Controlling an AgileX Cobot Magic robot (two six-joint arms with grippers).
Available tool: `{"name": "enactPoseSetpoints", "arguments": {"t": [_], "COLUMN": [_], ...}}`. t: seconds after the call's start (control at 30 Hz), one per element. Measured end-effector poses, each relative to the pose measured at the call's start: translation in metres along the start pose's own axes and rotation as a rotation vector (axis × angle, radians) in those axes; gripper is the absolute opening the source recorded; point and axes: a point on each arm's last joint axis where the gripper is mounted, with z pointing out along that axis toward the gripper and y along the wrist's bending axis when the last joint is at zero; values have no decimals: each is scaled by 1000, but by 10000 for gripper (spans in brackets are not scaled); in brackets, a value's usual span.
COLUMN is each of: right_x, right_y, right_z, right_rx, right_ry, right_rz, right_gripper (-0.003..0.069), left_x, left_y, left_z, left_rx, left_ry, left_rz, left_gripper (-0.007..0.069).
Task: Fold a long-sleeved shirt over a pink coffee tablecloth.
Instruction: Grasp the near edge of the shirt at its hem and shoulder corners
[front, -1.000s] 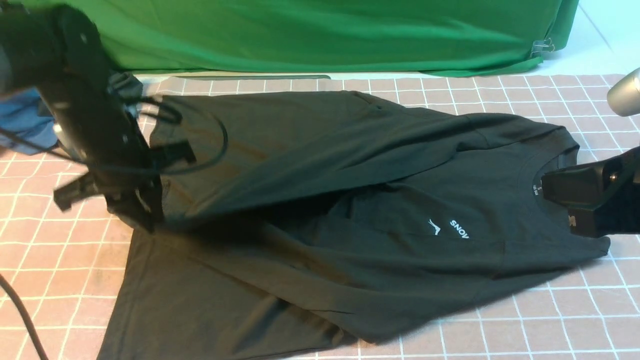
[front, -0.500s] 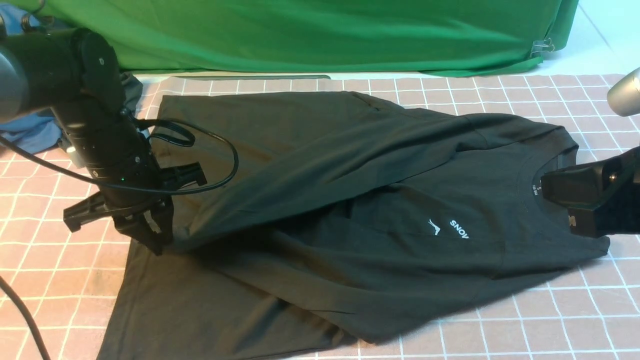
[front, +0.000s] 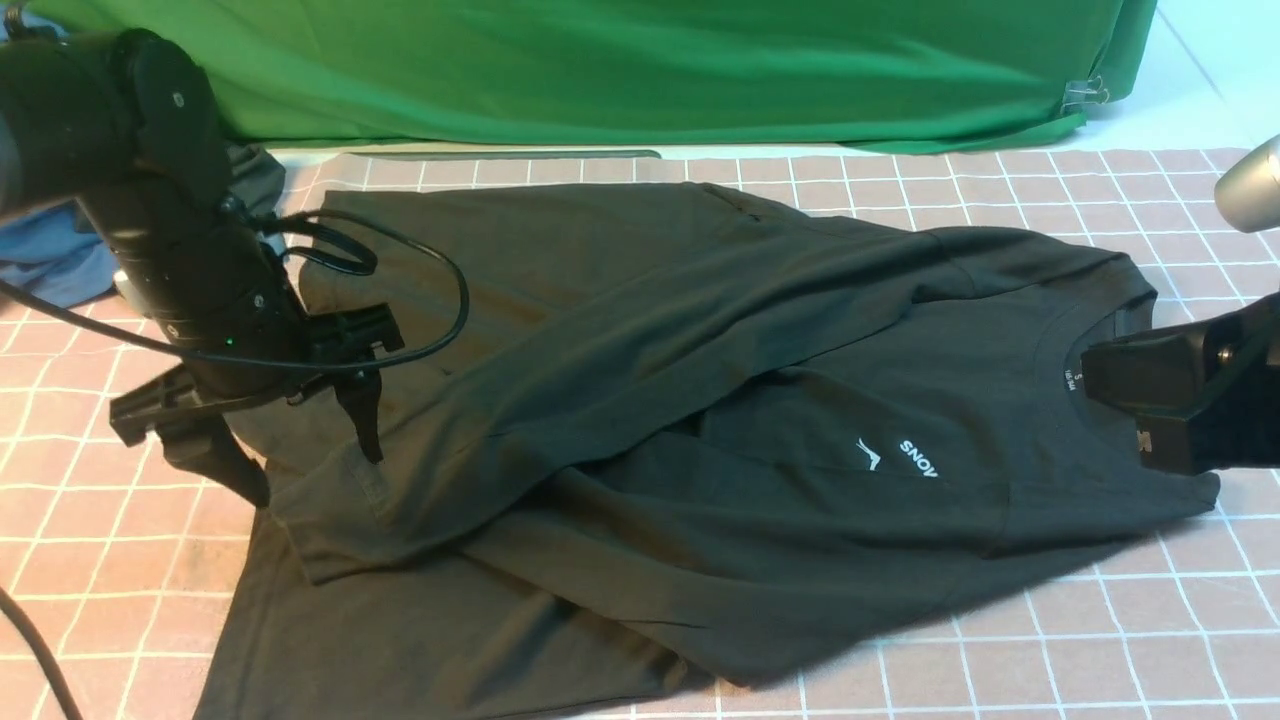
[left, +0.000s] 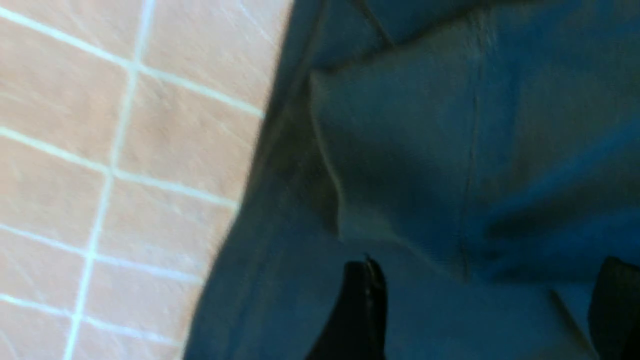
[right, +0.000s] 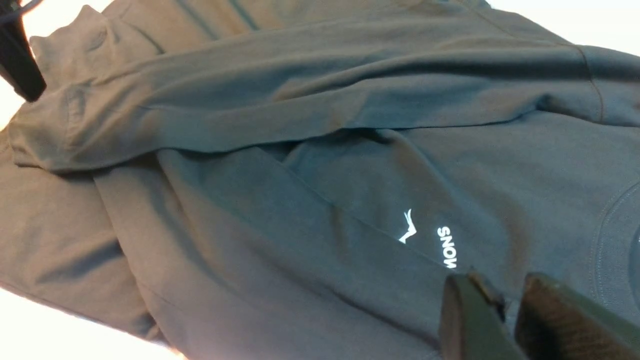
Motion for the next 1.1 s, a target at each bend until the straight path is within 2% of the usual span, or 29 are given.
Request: {"name": "enactPoseSetpoints", "arguments": {"t": [0.1,0.17,0.23,0.33,0.4,0.43,0.53,0.7,0.8,0.9,1.03,1.1], "right_x": [0,0,1,1,-5,-8,-17,-14,-5,5,15,22], "right_y": [0,0,0,-3,-8,-11,-21,-44,-51,-49,-29,-18], "right_z": [0,0,0,-3,-7,-9,-12,1,17,41,76,95], "right_rx": [0,0,1,13,34,47,74,98,80,18,-41,-44], "right_ry": [0,0,12,71,124,152,223,418,544,676,782,813], "right_rz": [0,0,-7,-18,-14,-11,13,101,135,161,66,-22], "right_gripper": [192,195,195,160,107,78,38,38,39,70,258,377], "left_x": [-3,-4,-2,-1,1,3,11,38,55,81,110,120], "left_y": [1,1,2,4,6,7,8,15,21,31,44,50], "left_z": [1,1,1,-1,-8,-14,-34,-81,-93,-96,-84,-76], "left_rx": [-9,-9,-19,-48,-53,-47,-15,79,130,193,266,283], "left_ry": [-28,-33,-16,-14,-38,-53,-107,-239,-288,-335,-377,-400], "left_rz": [-17,-15,10,62,77,80,91,102,99,90,66,59], "left_gripper": [565,510,395,148,55,34,15,13,13,13,13,13]}}
